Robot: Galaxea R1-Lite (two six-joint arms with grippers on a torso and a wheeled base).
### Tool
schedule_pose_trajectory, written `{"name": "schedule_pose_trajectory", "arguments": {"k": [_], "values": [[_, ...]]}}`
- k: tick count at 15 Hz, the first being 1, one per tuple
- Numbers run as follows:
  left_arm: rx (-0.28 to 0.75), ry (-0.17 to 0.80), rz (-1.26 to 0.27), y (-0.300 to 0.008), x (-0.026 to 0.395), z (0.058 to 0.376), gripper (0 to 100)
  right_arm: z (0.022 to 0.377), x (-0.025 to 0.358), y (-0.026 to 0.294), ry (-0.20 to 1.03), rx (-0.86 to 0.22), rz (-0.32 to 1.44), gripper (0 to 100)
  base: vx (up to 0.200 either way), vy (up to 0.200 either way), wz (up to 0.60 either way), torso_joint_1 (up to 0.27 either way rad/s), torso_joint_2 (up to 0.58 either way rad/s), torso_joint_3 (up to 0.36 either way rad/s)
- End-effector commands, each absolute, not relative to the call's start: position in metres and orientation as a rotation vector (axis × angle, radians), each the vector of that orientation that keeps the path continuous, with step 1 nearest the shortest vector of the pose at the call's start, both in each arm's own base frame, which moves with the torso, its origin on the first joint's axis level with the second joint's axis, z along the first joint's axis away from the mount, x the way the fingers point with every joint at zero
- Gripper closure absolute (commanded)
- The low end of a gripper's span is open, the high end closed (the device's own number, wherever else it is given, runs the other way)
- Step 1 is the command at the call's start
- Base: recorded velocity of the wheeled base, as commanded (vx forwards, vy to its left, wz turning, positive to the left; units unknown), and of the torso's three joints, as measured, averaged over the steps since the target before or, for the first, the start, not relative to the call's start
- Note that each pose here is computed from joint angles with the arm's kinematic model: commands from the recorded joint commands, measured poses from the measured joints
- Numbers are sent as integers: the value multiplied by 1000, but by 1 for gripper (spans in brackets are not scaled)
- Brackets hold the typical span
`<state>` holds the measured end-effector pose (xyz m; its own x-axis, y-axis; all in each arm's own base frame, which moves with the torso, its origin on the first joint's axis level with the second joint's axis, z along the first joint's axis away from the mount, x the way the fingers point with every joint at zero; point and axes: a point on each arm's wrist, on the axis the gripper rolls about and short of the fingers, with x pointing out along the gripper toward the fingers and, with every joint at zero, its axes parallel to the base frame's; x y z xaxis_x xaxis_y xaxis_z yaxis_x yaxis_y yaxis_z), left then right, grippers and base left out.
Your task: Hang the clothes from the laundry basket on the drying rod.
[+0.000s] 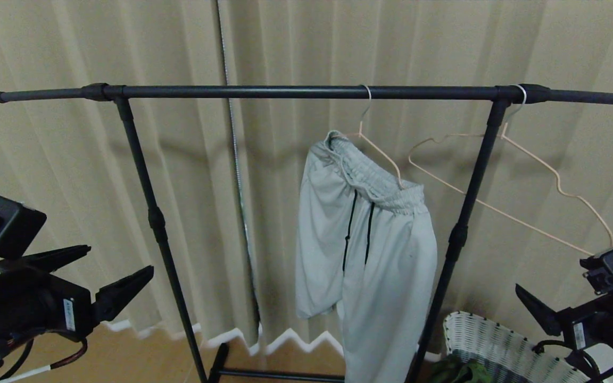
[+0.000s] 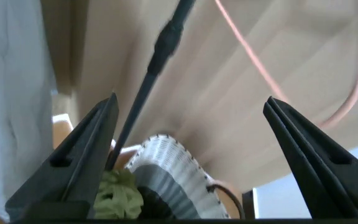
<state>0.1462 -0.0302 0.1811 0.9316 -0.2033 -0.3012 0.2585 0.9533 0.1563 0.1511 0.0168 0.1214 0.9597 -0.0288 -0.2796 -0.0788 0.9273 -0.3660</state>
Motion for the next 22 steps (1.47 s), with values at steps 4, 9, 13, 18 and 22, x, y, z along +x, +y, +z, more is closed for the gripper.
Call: {"name": "schedule_pose_trajectory", "arguments": {"k": [4, 9, 13, 18, 22], "values": [[204, 294, -203, -24, 141, 172, 0, 113, 143, 13, 315, -386, 9, 0, -200, 0, 0, 11, 6, 1], [204, 288, -204, -24, 141, 168, 0, 111, 140, 11, 324, -386, 4, 0, -200, 0, 0, -2, 4, 0], [207, 306, -201, -23, 140, 163, 0, 106, 137, 11, 347, -388, 8, 0, -100, 0, 0, 0, 2, 1], [207, 315, -199, -23, 140, 162, 0, 105, 137, 10, 362, -393, 4, 0, 0, 0, 0, 0, 0, 0], [208, 313, -199, -23, 139, 162, 0, 105, 137, 8, 363, -391, -13, 0, 0, 0, 0, 0, 0, 0]]}}
